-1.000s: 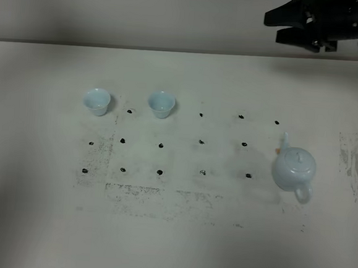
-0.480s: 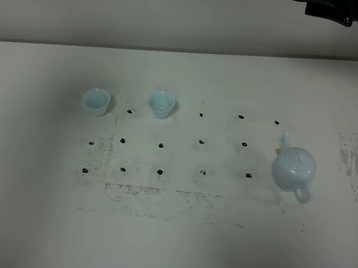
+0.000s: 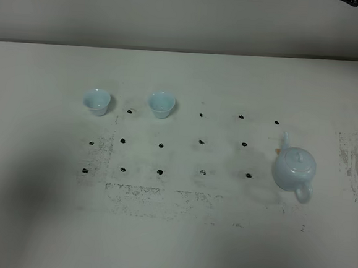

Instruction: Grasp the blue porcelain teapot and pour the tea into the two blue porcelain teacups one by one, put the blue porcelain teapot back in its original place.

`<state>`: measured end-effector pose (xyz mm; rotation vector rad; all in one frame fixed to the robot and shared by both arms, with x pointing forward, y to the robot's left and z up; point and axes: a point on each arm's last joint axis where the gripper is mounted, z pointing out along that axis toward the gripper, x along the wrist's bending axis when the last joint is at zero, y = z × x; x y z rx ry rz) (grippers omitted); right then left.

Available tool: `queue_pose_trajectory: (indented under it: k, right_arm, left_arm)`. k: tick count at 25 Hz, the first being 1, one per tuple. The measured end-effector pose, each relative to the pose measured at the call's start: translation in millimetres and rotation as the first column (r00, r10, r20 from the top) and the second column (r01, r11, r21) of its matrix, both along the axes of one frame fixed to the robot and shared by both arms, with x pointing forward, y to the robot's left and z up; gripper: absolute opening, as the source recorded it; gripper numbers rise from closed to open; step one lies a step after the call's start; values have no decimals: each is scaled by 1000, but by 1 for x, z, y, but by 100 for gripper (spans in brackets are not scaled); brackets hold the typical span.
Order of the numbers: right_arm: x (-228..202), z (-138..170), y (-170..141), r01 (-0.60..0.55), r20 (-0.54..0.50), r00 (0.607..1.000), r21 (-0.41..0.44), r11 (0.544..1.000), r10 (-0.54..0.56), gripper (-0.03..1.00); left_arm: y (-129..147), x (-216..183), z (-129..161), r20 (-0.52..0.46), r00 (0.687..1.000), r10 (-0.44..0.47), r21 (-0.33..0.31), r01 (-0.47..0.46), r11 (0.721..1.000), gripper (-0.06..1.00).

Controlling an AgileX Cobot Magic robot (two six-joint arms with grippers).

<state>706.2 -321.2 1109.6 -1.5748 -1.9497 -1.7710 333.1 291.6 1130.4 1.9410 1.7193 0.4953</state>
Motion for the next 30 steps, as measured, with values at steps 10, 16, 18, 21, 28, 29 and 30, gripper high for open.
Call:
queue_pose_trajectory:
  k: [10,16,18,21,28,29,30]
  right_arm:
    - [-2,5,-2,10,-11,1000,-58,998,-11,59]
    - [-2,5,-2,11,-13,1000,-60,998,-12,59]
    - [-2,5,-2,11,-14,1000,-59,998,-12,59]
    - [-2,4,-2,11,-15,1000,-62,998,-12,59]
    - [-2,2,-3,11,-20,1000,-86,996,-12,59]
    - [-2,2,-3,11,-21,1000,-90,996,-13,59]
    - [-2,2,-3,10,-22,1000,-93,996,-12,59]
  left_arm:
    - [2,-53,-82,151,987,56,4,-57,998,60]
    - [2,-78,-85,298,953,55,15,-62,998,60]
    - [4,-84,-89,286,956,56,34,-68,997,60]
    - [5,-89,-95,275,960,58,47,-74,996,60]
    - [4,-100,-96,338,939,59,43,-77,996,60]
    - [4,-101,-96,340,938,59,42,-78,996,60]
    - [4,-101,-96,337,940,58,43,-77,996,60]
